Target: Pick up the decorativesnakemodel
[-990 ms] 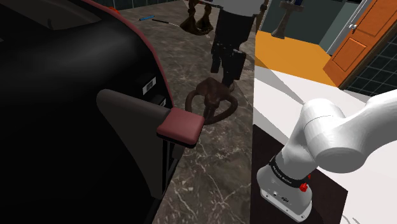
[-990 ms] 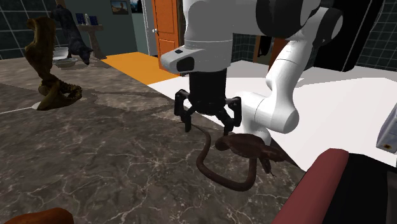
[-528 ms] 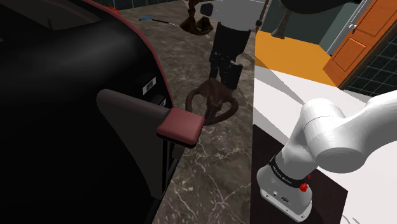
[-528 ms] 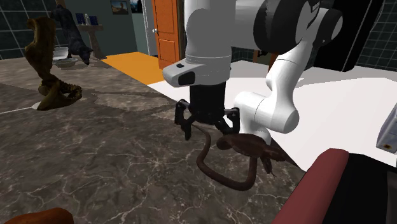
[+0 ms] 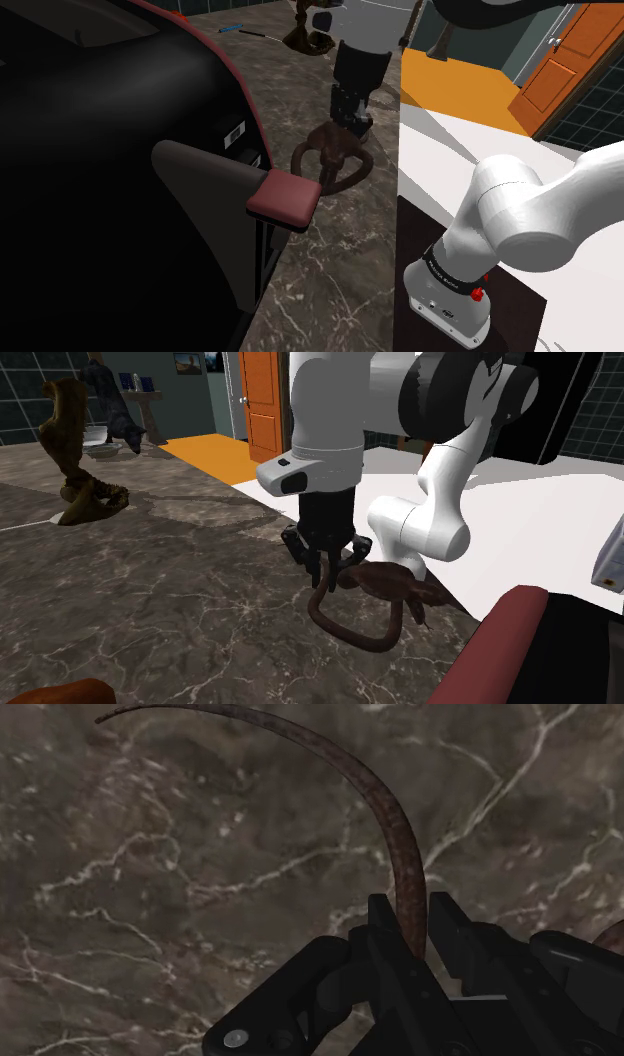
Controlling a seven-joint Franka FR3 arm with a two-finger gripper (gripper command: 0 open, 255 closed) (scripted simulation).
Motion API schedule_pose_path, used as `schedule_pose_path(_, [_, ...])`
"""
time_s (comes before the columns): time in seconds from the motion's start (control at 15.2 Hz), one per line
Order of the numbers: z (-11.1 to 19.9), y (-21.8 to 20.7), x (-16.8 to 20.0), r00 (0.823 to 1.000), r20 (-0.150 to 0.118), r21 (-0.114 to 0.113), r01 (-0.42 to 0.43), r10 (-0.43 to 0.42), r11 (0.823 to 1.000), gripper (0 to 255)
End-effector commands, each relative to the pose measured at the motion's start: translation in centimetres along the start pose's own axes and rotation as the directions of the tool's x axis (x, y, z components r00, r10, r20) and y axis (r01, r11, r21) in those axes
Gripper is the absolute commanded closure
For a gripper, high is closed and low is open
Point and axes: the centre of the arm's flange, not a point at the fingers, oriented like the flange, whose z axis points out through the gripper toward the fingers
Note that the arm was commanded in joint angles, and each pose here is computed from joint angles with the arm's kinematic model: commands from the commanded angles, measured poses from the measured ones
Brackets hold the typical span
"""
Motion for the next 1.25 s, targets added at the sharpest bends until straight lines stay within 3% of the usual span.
schedule_pose_path(0.0, [0.1,0.0,0.0,1.000,0.004,0.002,0.000,0.000,1.000,255])
schedule_pose_path(1.19, [-8.0,-0.1,0.0,1.000,0.003,0.002,0.000,0.000,1.000,255])
